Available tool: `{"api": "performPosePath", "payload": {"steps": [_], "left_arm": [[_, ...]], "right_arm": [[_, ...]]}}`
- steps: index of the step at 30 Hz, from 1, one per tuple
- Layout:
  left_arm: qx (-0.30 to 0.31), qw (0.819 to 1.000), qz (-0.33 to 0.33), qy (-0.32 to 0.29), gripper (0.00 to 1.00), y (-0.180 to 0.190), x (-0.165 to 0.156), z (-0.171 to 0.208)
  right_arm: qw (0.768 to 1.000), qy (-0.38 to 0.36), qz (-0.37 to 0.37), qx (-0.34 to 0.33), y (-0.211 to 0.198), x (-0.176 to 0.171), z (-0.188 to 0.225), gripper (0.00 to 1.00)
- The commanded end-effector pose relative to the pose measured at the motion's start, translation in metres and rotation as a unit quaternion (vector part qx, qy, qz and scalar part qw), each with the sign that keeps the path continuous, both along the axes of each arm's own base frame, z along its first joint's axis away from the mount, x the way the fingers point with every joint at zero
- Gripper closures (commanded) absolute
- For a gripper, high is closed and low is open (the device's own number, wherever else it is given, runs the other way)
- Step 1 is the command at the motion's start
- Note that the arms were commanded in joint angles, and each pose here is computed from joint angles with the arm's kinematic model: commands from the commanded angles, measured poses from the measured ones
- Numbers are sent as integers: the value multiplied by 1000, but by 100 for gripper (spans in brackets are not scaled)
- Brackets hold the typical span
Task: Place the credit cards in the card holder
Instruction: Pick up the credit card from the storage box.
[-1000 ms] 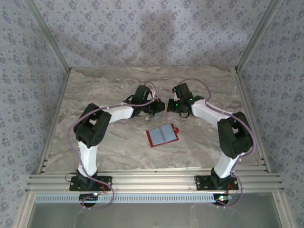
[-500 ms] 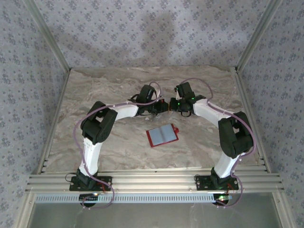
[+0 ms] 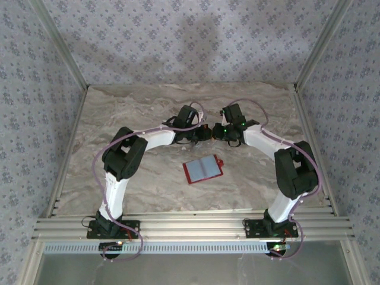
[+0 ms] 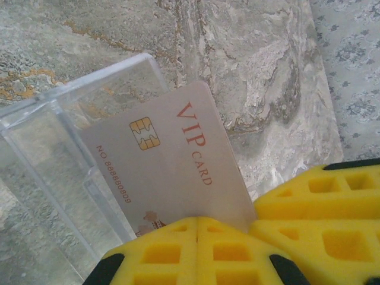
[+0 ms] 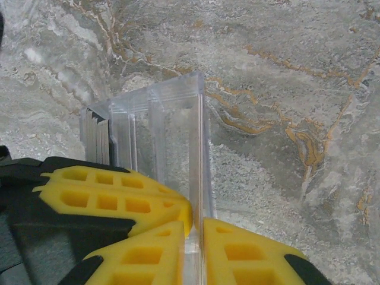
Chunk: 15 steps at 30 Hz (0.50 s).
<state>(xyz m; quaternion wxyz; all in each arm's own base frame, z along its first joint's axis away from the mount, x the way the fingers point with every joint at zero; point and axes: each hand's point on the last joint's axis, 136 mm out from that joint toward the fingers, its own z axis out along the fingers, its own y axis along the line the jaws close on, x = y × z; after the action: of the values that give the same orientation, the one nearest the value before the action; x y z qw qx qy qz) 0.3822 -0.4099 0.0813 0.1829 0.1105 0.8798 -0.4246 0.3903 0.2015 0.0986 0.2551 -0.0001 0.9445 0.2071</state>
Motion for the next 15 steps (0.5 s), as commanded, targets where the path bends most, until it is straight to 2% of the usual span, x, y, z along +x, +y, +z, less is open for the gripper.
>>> {"api": "performPosePath", "payload": {"steps": [1,6,9,15], "left_arm": [[70,997,8,15,99,9,-6,-43],[84,996,7,10,99,8,-5,-47],[91,996,8,8,99,9,-5,-50],[103,995,8,6,99,9,-5,-55]], "right_arm": [[999,-3,16,37,11,-8,16,82],[999,-6,18,47,12,-9,20,82],[999,-5,18,51,12,-9,21,87],[998,-3,17,55,10,-11,21,83]]}}
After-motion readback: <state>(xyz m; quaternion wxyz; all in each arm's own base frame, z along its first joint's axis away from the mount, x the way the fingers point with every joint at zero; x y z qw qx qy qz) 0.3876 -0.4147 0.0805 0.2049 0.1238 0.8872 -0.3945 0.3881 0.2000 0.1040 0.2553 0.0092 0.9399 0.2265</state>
